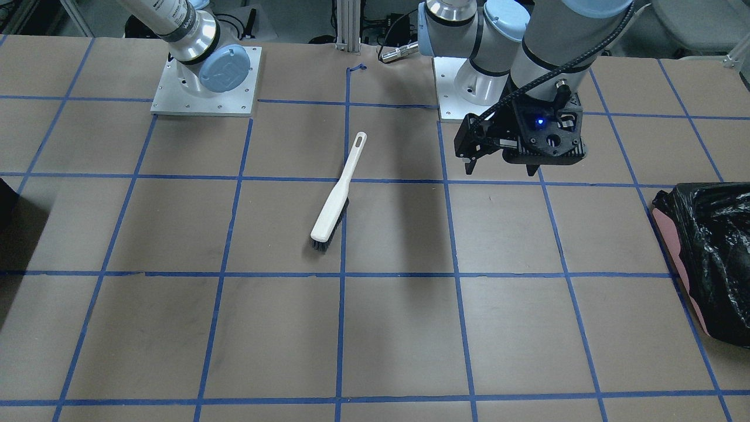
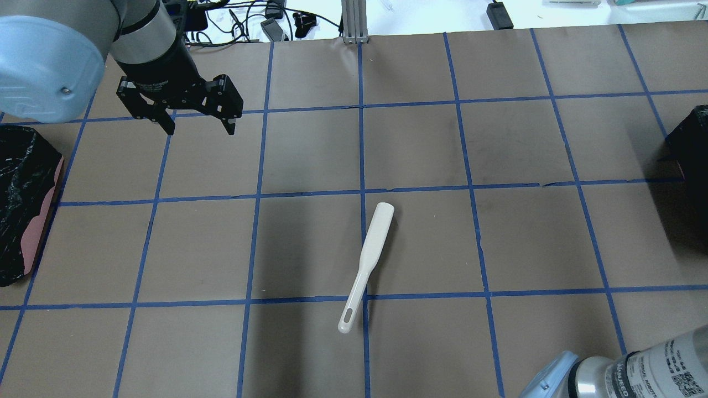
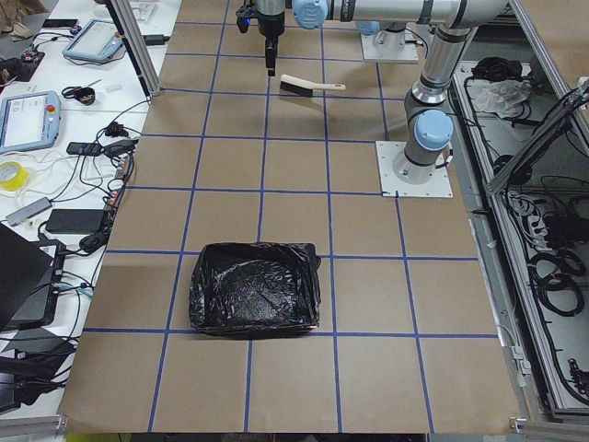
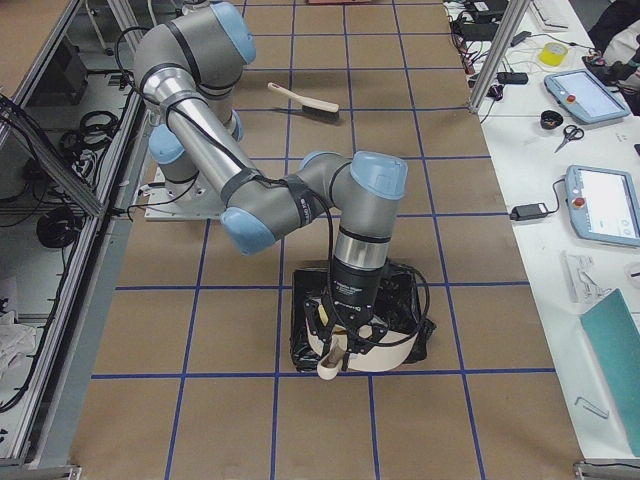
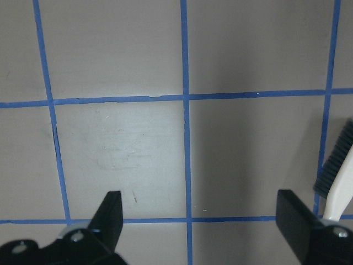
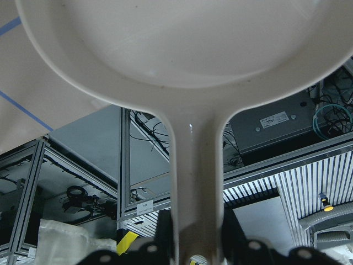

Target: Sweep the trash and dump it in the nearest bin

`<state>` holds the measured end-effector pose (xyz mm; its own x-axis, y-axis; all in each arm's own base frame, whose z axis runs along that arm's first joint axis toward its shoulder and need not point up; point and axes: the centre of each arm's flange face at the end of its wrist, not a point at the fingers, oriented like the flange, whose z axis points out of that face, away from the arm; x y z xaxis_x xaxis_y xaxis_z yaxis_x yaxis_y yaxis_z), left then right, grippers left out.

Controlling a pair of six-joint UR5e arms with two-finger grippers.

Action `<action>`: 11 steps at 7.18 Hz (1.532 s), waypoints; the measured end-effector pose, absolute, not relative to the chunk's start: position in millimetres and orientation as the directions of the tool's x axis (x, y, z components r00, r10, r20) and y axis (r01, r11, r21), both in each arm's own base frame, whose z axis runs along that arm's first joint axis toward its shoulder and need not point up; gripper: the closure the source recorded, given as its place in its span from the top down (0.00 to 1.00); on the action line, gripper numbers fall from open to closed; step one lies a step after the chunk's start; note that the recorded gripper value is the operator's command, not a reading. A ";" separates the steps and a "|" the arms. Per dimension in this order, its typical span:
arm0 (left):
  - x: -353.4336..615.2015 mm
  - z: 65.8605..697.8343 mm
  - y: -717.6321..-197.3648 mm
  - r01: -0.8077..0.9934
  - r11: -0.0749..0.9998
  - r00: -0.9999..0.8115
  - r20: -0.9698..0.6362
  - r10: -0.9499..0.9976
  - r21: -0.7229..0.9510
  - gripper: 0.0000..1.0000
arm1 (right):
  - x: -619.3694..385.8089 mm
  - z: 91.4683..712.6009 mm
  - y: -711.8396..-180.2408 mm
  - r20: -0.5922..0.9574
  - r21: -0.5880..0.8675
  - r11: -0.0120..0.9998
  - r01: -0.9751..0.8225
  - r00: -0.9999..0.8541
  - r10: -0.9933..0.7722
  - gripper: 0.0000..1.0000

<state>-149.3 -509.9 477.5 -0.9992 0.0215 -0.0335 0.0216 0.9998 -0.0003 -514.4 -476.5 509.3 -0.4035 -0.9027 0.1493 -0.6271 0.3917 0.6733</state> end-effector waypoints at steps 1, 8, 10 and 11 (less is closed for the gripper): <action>-148.9 477.3 -507.2 0.020 1.000 -0.999 -0.035 0.020 0.014 1.00 | -507.8 515.6 -470.7 0.159 0.684 0.405 -0.607 -0.417 -0.895 0.00; -125.6 483.6 -506.0 0.072 0.997 -0.997 -0.032 0.071 -0.026 1.00 | -486.9 546.4 -449.7 0.191 0.745 0.409 -0.527 -0.419 -0.888 0.00; -125.4 482.2 -502.0 0.071 0.997 -0.997 -0.031 0.070 -0.022 1.00 | -478.6 544.6 -461.7 0.254 0.679 0.442 -0.586 -0.377 -0.890 0.00; -125.5 482.1 -500.1 0.072 0.997 -0.997 -0.029 0.072 -0.022 1.00 | -463.7 543.9 -477.1 0.304 0.617 0.460 -0.639 -0.346 -0.888 0.00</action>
